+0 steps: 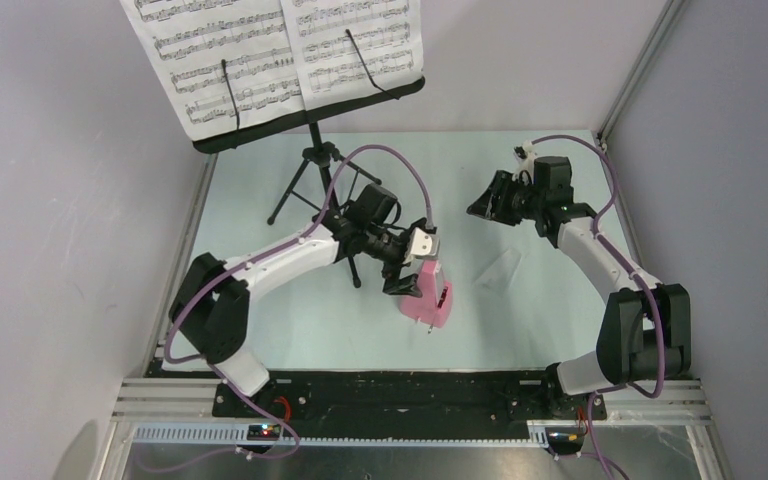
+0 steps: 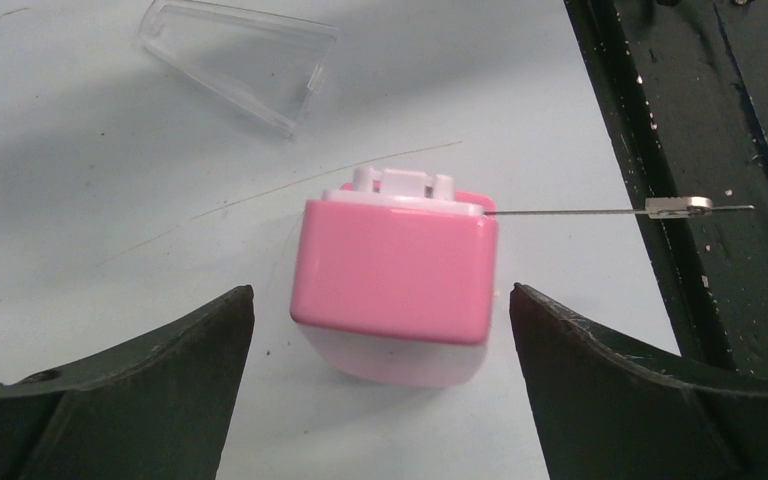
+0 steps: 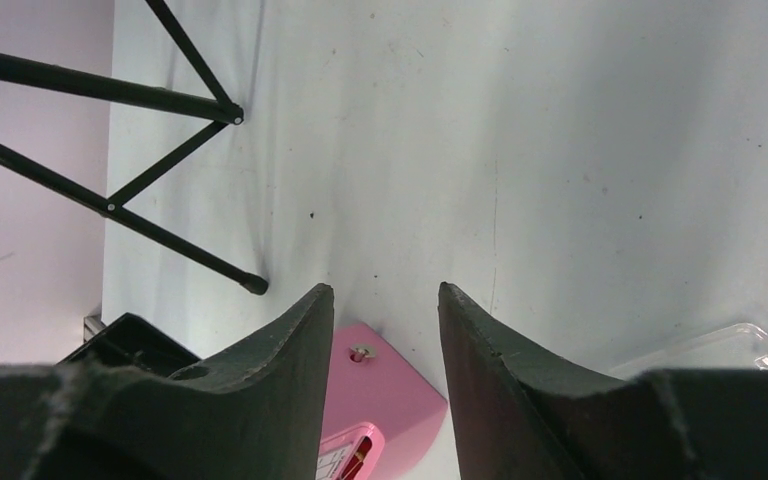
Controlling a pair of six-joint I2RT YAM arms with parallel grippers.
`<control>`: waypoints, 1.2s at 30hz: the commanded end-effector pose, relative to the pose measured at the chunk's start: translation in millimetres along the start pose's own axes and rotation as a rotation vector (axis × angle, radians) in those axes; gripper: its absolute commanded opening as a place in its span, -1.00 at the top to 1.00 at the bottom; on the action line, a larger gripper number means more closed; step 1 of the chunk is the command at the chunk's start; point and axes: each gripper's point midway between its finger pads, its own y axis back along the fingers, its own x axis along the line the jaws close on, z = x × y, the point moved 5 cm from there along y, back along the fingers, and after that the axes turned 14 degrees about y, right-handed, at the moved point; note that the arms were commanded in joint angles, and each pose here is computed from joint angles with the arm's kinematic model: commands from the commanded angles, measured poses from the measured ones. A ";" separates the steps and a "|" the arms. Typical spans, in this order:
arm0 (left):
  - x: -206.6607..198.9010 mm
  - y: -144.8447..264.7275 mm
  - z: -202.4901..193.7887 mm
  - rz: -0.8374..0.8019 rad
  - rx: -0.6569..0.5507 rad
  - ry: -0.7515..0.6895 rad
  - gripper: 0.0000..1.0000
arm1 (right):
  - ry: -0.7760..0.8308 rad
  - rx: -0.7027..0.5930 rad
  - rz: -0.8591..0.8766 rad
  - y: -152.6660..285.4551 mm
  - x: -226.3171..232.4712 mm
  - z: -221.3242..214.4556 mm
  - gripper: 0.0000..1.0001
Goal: Set up the instrument practice props
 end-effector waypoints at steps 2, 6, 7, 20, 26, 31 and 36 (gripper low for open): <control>-10.6 21.3 5.3 0.073 -0.008 -0.006 -0.99 | 0.017 -0.073 -0.052 14.0 2.2 20.4 0.02; -14.4 31.2 2.4 0.129 0.007 0.003 -1.00 | 0.043 -0.092 -0.068 21.6 1.7 24.0 -0.06; -17.2 34.4 2.9 0.139 0.004 0.011 -0.99 | 0.044 -0.097 -0.074 23.5 0.9 25.0 -0.10; -68.3 92.7 7.4 0.358 -0.118 0.177 -0.99 | 0.030 -0.242 -0.143 58.5 -18.4 54.5 -0.99; -104.5 138.7 1.8 0.565 -0.304 0.268 -0.99 | 0.053 -0.310 -0.182 85.9 -20.2 64.9 -0.99; -122.2 179.8 -10.5 0.803 -0.479 0.404 -0.99 | 0.015 -0.325 -0.250 107.1 -15.3 60.6 -0.99; -148.1 250.7 -49.2 1.227 -0.598 0.623 -0.99 | -0.058 -0.299 -0.376 128.9 -17.6 42.8 -0.99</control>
